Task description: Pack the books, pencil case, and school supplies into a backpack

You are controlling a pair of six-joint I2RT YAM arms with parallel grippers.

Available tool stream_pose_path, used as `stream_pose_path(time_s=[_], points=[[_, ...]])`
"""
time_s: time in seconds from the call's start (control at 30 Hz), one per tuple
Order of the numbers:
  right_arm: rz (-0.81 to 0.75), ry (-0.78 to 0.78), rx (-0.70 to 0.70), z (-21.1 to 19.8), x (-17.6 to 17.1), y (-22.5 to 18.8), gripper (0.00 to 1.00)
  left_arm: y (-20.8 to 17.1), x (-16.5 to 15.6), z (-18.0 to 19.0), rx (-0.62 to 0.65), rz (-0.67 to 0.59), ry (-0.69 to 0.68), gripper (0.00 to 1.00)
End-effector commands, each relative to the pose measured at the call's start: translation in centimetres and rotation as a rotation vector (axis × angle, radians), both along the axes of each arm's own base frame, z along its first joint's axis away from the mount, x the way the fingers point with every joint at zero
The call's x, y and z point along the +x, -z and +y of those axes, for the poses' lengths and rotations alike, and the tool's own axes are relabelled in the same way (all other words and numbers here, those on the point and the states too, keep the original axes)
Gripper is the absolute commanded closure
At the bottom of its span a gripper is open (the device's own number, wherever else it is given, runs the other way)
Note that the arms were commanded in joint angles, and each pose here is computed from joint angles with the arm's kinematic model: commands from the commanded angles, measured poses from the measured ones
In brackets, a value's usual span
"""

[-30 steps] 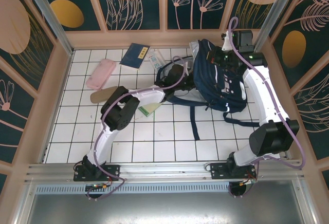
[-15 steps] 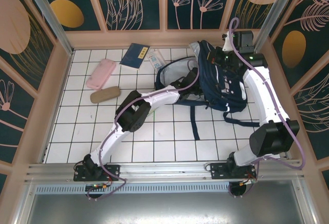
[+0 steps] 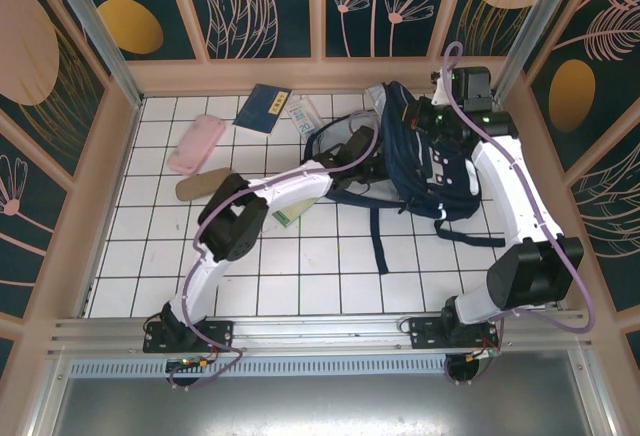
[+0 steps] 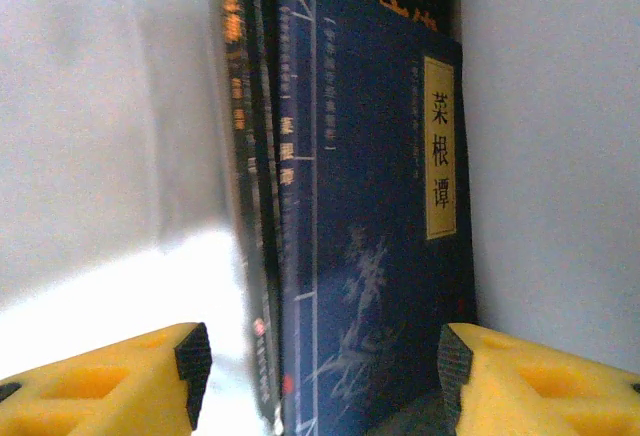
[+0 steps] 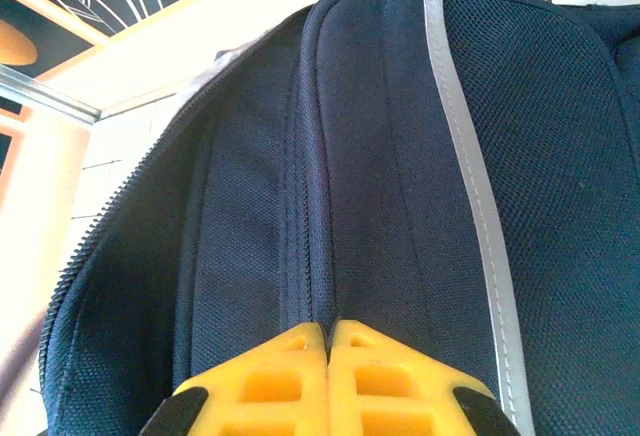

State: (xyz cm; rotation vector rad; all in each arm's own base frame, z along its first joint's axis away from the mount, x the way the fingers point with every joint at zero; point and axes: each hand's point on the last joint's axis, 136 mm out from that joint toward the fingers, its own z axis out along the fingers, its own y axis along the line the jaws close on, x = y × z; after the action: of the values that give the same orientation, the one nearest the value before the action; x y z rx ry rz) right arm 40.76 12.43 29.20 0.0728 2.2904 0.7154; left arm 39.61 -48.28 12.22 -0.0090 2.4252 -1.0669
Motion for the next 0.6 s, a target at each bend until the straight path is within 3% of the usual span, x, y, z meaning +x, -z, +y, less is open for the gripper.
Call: stream_pose_path(time_s=[0.0,0.37,0.57], points=[[-0.114,0.022,-0.023,-0.5,0.3,-2.0,1.0,-4.2,0.8,3.7,-0.021,-0.071,-0.042,0.36],[-0.041,-0.004,-0.132,1.5,0.5,4.9,1.0,-6.3,-2.1,14.2,0.106,-0.093,-0.127,0.35],[0.002,-0.019,-0.183,2.5,0.2,8.2,1.0,-3.5,-3.3,19.1,0.189,-0.044,-0.216,0.46]])
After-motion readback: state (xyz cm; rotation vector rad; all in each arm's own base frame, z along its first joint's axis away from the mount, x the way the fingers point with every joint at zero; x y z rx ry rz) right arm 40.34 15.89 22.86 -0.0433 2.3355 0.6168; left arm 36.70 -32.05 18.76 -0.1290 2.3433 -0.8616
